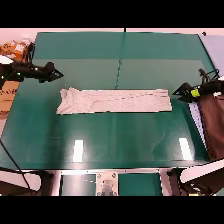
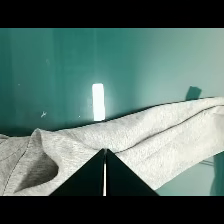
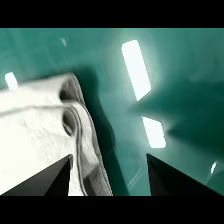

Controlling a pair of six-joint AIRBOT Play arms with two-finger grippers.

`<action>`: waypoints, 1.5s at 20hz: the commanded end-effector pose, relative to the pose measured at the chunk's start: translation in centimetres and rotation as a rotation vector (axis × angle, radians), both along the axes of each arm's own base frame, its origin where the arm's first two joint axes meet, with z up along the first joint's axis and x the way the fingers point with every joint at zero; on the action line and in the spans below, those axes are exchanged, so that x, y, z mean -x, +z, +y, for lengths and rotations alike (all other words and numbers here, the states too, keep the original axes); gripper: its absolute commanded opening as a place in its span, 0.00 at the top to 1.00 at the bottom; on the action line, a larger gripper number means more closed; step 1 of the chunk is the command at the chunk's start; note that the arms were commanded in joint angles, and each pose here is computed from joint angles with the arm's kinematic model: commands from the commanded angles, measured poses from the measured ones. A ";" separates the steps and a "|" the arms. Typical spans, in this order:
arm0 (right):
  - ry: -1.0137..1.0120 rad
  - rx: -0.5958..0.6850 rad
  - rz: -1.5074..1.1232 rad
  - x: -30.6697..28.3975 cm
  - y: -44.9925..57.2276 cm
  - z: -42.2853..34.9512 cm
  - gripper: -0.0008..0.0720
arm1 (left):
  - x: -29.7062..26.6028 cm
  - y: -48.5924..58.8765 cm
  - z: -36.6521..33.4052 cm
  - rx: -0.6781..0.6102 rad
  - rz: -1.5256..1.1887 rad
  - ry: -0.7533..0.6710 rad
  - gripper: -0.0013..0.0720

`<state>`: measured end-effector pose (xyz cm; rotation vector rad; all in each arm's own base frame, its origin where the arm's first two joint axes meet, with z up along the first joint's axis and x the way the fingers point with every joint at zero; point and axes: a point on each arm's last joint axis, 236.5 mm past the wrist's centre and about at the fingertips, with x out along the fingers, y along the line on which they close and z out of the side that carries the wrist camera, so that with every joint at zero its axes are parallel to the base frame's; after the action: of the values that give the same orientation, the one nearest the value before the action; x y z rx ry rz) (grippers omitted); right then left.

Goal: Fold the shirts.

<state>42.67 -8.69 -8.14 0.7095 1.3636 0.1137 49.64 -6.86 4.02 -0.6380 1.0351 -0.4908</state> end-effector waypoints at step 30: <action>0.326 -0.249 -0.470 3.7 26.3 18.2 0.98 | 10.9 -10.1 -39.1 0.032 0.074 -0.527 0.95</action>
<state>39.48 8.54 17.64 0.6080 1.0054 0.6543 39.71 -45.59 -6.05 -0.3908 1.2177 -0.9139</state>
